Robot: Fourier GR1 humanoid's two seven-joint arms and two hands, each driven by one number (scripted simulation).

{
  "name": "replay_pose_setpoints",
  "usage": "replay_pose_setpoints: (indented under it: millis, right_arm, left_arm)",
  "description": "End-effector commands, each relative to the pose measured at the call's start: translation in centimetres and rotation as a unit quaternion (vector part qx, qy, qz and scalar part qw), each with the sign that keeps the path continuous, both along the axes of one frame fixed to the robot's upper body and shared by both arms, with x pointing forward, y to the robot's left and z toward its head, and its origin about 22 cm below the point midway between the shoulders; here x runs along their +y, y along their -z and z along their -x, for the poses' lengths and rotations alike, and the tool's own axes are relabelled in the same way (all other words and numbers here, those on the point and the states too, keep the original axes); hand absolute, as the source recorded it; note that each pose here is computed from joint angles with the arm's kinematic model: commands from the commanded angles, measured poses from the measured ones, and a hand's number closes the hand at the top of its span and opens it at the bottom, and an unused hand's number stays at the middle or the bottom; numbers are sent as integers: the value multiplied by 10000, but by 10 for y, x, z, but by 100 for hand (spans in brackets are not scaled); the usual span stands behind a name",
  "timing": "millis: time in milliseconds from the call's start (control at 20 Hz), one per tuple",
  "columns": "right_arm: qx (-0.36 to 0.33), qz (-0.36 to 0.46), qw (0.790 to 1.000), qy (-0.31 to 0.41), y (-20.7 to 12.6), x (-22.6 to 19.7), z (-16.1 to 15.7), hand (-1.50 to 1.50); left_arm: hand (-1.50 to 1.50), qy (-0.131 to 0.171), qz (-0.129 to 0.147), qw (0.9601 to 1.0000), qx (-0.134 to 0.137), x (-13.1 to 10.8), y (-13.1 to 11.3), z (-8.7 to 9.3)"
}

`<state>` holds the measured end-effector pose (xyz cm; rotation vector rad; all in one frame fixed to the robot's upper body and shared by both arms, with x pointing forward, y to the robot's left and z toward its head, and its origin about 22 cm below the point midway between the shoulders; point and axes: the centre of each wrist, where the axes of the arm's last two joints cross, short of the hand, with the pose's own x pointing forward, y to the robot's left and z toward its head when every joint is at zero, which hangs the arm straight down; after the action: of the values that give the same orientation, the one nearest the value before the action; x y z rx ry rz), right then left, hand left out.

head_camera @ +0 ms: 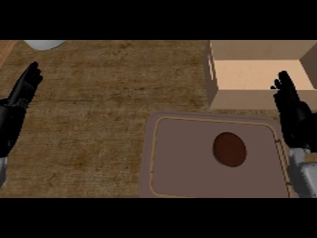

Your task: Pick the cupcake from the tray and place it in the cardboard box

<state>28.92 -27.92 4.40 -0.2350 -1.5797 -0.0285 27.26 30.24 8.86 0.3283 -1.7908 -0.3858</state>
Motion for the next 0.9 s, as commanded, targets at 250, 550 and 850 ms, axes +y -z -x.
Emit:
replay_pose_setpoints:
  millis: [250,550,850]
  right_arm:
    - [-2403,1057,9649,-52,-164,-23,23,-150]
    - [-1280,2854,9492,-342,-116,-41,91,-150]
    - [-1352,4082,8982,-913,-133,-41,108,-150]
  left_arm:
    - [0,499,-138,9984,215,-7,11,-2]
    - [0,860,105,9951,473,-25,21,-5]
    - [0,990,110,9937,506,-37,25,3]
